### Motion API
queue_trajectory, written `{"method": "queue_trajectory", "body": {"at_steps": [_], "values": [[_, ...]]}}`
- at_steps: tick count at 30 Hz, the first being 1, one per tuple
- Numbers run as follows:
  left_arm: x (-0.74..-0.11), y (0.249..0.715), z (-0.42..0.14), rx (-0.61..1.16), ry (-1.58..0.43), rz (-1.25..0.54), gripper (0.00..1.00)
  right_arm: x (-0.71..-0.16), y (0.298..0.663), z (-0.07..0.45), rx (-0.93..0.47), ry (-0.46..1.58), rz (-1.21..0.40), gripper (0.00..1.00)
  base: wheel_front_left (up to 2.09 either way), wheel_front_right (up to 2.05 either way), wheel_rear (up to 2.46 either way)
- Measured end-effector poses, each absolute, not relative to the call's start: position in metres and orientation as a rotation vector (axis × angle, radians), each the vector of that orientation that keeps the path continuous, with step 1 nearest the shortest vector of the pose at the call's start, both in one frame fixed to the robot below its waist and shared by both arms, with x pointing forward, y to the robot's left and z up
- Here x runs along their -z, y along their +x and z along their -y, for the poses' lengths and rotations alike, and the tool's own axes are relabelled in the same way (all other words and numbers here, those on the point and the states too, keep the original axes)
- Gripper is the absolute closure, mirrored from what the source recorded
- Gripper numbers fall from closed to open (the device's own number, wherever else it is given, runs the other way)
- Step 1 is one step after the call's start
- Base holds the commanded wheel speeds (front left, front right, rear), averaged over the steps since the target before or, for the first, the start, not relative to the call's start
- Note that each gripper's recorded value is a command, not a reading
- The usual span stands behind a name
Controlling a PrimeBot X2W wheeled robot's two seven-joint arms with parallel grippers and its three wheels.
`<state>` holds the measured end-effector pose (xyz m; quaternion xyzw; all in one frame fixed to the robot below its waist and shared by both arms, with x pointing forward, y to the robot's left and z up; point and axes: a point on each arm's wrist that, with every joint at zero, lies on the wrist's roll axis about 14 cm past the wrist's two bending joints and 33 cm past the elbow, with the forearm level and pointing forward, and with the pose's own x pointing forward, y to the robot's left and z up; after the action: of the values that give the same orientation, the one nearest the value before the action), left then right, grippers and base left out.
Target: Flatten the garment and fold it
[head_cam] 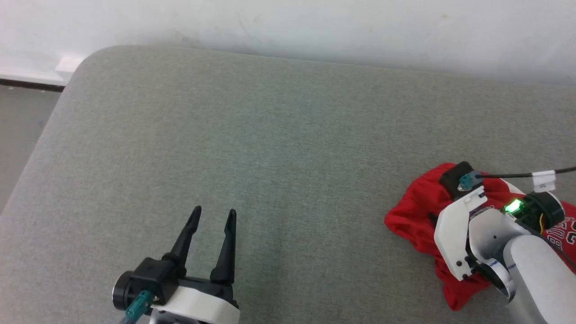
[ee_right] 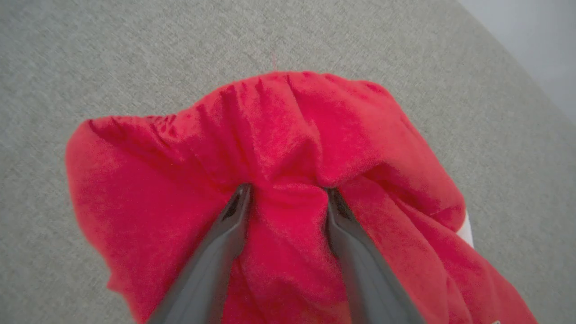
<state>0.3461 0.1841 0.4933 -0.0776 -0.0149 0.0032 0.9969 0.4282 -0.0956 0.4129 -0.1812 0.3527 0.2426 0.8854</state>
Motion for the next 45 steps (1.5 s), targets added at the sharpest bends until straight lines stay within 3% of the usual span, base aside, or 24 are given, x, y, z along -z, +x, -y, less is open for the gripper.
{"method": "queue_trajectory", "body": {"at_steps": [5, 14, 18, 22, 23, 24, 28, 33, 40, 45], "values": [[-0.492, 0.341, -0.189, -0.032, -0.165, 0.026, 0.00, -0.413, 0.440, 0.084, -0.541, -0.419, -0.712, 1.00, 0.00, 0.00, 0.00], [-0.496, 0.330, -0.199, -0.076, -0.171, 0.040, 0.00, -0.493, 0.473, -0.006, -0.740, -0.477, -0.400, 1.00, 0.00, 0.00, 0.00], [-0.492, 0.330, -0.202, -0.091, -0.180, 0.028, 0.00, -0.497, 0.445, -0.068, -0.932, -0.455, -0.352, 1.00, 0.00, 0.00, 0.00], [-0.489, 0.333, -0.204, -0.099, -0.179, 0.016, 0.00, -0.456, 0.399, -0.097, -1.104, -0.456, -0.470, 1.00, 0.00, 0.00, 0.00], [-0.489, 0.335, -0.204, -0.101, -0.178, 0.016, 0.00, -0.445, 0.392, -0.098, -1.128, -0.462, -0.501, 0.60, 0.00, 0.00, 0.00], [-0.488, 0.336, -0.205, -0.103, -0.178, 0.014, 0.00, -0.436, 0.387, -0.097, -1.143, -0.467, -0.525, 0.00, 0.00, 0.00, 0.00], [-0.484, 0.338, -0.208, -0.113, -0.174, 0.002, 0.00, -0.421, 0.386, -0.093, -1.154, -0.433, -0.564, 0.00, 0.00, 0.00, 0.00], [-0.485, 0.340, -0.207, -0.108, -0.177, 0.007, 0.00, -0.456, 0.414, -0.090, -1.081, -0.267, -0.455, 0.00, 0.00, 0.00, 0.00], [-0.492, 0.338, -0.201, -0.084, -0.182, 0.031, 0.00, -0.512, 0.453, -0.032, -0.819, -0.094, -0.264, 0.00, 0.00, 0.00, 0.00], [-0.496, 0.340, -0.193, -0.053, -0.184, 0.045, 0.00, -0.500, 0.444, 0.042, -0.582, -0.076, -0.311, 0.00, 0.00, 0.00, 0.00]]}}
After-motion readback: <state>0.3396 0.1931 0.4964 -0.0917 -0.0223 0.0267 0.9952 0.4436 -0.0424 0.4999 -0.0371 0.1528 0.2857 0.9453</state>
